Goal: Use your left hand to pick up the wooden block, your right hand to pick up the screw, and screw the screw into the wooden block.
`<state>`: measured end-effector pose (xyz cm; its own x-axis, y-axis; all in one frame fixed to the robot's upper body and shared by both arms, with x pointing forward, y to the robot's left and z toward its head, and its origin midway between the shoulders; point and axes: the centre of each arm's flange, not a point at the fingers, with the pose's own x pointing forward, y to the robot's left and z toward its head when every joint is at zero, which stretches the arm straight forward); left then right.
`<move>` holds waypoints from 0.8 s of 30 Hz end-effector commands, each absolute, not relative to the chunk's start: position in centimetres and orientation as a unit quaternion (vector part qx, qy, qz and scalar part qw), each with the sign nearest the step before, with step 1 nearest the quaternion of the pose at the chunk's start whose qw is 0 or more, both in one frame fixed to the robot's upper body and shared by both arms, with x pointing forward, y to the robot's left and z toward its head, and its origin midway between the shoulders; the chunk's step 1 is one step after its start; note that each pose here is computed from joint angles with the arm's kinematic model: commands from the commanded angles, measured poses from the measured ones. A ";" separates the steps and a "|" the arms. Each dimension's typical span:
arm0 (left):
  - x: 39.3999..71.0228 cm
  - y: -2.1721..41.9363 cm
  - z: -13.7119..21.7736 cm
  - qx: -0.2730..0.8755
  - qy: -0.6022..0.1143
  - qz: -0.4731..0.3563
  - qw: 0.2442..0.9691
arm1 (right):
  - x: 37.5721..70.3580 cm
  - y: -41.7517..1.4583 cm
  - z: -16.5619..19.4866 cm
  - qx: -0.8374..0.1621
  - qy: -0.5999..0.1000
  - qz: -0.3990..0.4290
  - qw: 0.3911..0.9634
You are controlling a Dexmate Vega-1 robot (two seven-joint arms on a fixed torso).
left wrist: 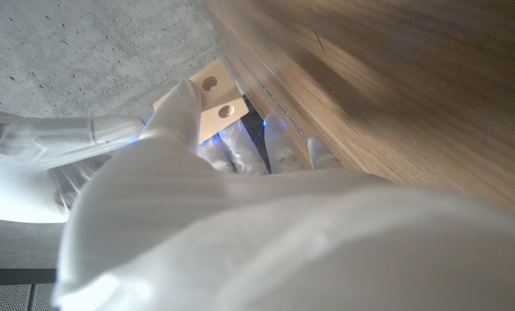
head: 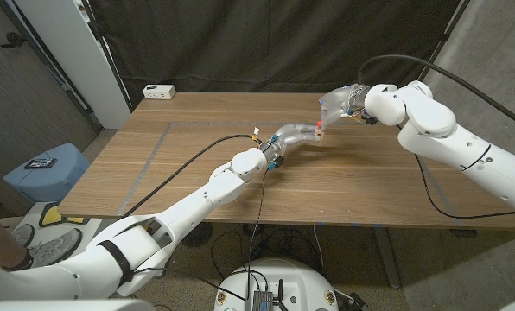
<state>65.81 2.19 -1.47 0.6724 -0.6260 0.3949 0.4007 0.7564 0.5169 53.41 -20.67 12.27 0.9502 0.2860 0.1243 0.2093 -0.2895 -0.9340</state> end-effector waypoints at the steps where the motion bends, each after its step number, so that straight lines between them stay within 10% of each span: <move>1: 66.0 2.3 -1.5 0.197 -0.284 -0.289 0.893 | 53.5 -20.7 12.1 -0.799 -0.151 0.028 0.582; 24: 66.0 2.3 -1.4 0.195 -0.282 -0.290 0.893 | 53.8 -20.5 11.7 -0.792 -0.146 0.009 0.593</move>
<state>65.95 2.26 -1.51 0.6727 -0.6283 0.3907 0.4067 0.7552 0.5142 53.71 -20.59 11.90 0.9561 0.2630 0.1295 0.1997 -0.2608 -0.9445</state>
